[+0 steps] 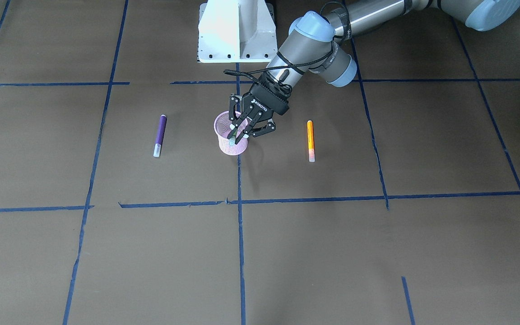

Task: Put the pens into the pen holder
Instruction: 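Lower the green marker into the pink cup and release it, then raise the left gripper and move it toward the orange marker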

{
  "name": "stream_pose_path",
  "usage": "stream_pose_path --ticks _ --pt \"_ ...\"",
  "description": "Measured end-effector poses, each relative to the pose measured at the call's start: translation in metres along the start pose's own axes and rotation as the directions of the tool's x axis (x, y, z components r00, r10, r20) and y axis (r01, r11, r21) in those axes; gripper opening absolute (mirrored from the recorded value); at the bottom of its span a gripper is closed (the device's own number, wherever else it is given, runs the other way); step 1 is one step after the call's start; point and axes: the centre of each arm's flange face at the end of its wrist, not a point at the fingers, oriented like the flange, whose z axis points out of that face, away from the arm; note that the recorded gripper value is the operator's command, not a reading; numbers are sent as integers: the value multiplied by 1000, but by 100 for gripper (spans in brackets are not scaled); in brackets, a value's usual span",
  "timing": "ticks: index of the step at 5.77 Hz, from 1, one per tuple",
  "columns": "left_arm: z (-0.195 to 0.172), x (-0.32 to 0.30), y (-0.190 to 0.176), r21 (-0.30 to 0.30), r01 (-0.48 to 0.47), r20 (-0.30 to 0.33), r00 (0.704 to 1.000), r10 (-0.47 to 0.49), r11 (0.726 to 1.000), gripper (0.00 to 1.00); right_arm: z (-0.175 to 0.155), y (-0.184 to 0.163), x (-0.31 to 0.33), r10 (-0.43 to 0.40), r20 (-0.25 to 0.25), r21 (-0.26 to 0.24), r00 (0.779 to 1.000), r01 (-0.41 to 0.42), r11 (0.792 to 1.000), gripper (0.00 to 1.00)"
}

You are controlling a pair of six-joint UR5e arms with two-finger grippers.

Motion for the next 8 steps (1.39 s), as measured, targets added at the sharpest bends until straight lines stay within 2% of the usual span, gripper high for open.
stream_pose_path --ticks 4,5,6,7,8 --pt "-21 24 -18 14 12 -26 1000 -11 1000 100 0 1 0 -3 1 4 1000 3 1000 100" --pt "-41 40 -31 -16 4 20 1000 -4 1000 100 0 1 0 -7 1 9 1000 7 1000 100" --pt "-66 53 -47 -81 1 88 996 7 997 100 0 2 0 -8 1 11 1000 8 1000 98" --pt "-83 49 -62 -165 18 147 989 6 986 100 1 3 0 -8 0 11 1000 8 1000 84" --pt "-91 33 -74 -250 57 202 979 -5 967 100 1 2 0 -8 -1 11 1000 8 1000 65"
